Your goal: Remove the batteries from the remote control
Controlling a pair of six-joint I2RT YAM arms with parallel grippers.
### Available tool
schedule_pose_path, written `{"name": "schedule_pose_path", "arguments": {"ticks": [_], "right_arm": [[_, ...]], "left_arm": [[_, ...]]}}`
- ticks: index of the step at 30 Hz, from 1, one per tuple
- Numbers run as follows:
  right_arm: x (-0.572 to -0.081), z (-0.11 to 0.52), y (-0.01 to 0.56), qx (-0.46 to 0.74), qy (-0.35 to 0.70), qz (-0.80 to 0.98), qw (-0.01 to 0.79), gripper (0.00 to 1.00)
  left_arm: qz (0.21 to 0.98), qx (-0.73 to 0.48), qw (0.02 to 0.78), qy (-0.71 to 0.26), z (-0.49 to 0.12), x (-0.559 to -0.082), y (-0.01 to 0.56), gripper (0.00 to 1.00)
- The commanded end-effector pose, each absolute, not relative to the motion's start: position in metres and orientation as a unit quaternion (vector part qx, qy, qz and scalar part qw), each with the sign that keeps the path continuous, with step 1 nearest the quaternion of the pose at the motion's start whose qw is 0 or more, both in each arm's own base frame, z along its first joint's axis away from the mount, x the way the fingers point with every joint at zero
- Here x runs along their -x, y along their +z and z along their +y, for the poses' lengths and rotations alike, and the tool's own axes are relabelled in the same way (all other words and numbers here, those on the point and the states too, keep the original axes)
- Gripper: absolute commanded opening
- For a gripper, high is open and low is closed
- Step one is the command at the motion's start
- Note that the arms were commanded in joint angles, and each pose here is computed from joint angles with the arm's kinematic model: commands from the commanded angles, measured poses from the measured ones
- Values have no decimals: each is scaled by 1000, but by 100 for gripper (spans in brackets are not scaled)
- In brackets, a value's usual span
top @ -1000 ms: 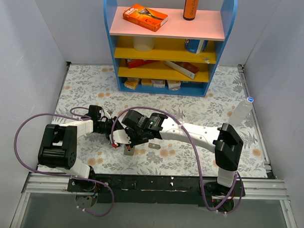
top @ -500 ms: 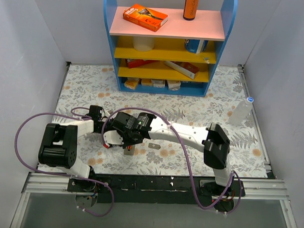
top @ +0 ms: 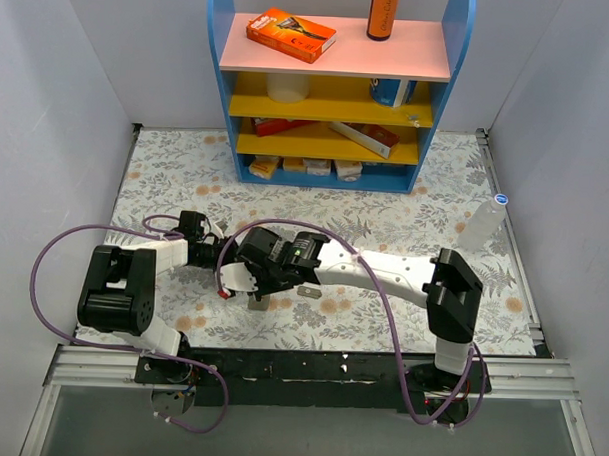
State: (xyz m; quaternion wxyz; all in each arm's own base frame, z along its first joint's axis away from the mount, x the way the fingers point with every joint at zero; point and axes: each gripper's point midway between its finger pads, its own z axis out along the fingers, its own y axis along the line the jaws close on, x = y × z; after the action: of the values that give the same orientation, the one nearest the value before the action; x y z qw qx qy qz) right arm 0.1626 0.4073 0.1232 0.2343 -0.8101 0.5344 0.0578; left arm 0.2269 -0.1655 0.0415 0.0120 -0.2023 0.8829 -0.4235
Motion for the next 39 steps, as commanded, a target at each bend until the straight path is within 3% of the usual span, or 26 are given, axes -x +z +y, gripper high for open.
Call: {"name": "schedule_pose_path", "arguments": {"ticks": [1, 16, 26, 39], "right_arm": [[-165, 405, 93, 808, 84, 535, 234, 1], [-172, 404, 113, 778, 101, 558, 270, 1], [-169, 425, 105, 775, 73, 590, 213, 1], [-169, 430, 94, 792, 65, 567, 218, 1]], "left_arm": [[885, 194, 4, -424, -169, -224, 38, 31], [890, 190, -11, -415, -174, -219, 31, 27], [891, 185, -18, -415, -178, -214, 31, 27], [894, 186, -24, -407, -178, -213, 26, 27]]}}
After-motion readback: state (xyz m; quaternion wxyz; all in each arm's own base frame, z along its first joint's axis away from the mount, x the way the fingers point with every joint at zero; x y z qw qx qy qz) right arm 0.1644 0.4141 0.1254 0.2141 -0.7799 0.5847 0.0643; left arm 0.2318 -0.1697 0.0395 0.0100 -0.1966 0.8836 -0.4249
